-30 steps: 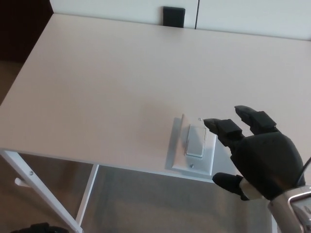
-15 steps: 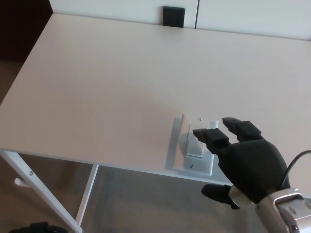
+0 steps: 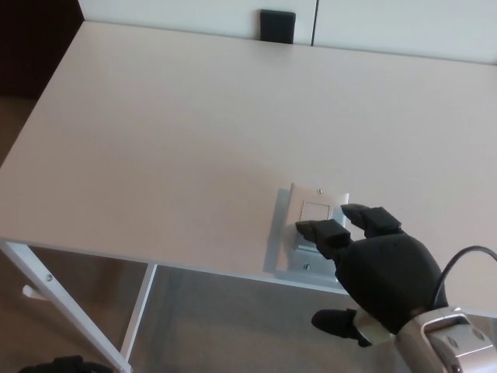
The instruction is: The robot walk towards a table in front and then clicks the light switch button using the right hand's index finger
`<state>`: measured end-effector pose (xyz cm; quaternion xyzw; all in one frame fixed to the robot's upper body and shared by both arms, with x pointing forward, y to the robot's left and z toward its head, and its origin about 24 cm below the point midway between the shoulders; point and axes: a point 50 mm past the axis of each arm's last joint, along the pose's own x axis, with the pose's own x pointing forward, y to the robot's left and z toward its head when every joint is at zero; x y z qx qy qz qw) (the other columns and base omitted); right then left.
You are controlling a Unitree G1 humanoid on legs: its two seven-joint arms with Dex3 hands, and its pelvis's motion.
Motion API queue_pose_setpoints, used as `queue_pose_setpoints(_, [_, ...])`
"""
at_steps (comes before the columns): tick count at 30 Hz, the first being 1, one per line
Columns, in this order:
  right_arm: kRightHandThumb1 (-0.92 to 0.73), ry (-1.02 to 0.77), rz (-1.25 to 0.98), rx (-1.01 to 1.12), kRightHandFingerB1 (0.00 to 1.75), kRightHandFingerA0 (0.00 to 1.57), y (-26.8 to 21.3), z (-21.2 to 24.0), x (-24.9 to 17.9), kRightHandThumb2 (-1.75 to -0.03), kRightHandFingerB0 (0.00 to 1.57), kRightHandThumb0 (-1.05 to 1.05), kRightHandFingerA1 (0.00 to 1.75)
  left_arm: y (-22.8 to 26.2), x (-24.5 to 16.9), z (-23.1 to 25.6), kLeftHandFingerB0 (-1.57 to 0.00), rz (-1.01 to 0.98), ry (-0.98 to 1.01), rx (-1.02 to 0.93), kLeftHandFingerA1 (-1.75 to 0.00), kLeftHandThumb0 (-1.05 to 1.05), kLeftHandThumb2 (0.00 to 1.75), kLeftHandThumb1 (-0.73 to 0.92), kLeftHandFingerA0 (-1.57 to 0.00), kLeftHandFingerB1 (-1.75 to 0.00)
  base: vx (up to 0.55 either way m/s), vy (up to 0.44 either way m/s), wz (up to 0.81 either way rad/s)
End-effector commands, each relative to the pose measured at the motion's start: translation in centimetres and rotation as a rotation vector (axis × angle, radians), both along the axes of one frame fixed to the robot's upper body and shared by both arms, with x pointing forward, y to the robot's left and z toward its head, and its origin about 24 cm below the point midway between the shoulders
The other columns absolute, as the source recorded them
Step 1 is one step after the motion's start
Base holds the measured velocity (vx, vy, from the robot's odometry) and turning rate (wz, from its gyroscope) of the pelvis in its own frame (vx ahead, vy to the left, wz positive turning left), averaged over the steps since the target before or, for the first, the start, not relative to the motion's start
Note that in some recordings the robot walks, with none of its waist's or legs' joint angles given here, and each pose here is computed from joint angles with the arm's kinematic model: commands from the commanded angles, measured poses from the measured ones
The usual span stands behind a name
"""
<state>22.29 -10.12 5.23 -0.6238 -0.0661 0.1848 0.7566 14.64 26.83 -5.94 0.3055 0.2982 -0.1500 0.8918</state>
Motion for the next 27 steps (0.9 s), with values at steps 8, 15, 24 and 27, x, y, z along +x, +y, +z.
queue_pose_setpoints(8, [-0.52, 0.022, 0.006, -0.04, 0.36, 0.02, 0.0, -0.2, -0.5, -0.89, 0.14, -0.82, 0.24, 0.5, 0.5, 0.7, -0.54, -0.045, 0.001, 0.027, -0.41, -0.38, 0.56, 0.5, -0.64, -0.37, 0.0, 0.0, 0.0])
queue_pose_setpoints(15, [-0.51, 0.0, 0.019, -0.05, 0.37, 0.02, 0.3, 0.3, -0.7, -0.88, 0.14, -0.8, 0.23, 0.6, 1.0, 0.9, -0.55, -0.045, -0.014, 0.032, -0.42, -0.37, 0.55, 0.49, -0.65, -0.37, 0.0, 0.0, 0.0])
queue_pose_setpoints(24, [-0.51, -0.052, 0.009, -0.084, 0.38, 0.03, 0.4, 0.7, -1.1, -0.87, 0.14, -0.81, 0.26, 1.1, 0.7, 1.2, -0.55, -0.046, -0.02, 0.049, -0.42, -0.39, 0.55, 0.48, -0.66, -0.37, 0.0, 0.0, 0.0])
queue_pose_setpoints(27, [-0.5, -0.136, -0.007, -0.141, 0.41, 0.05, 0.4, 1.3, -1.2, -0.86, 0.16, -0.79, 0.32, 1.4, 0.6, 1.4, -0.54, -0.05, -0.007, 0.055, -0.42, -0.4, 0.56, 0.49, -0.65, -0.37, 0.0, 0.0, 0.0])
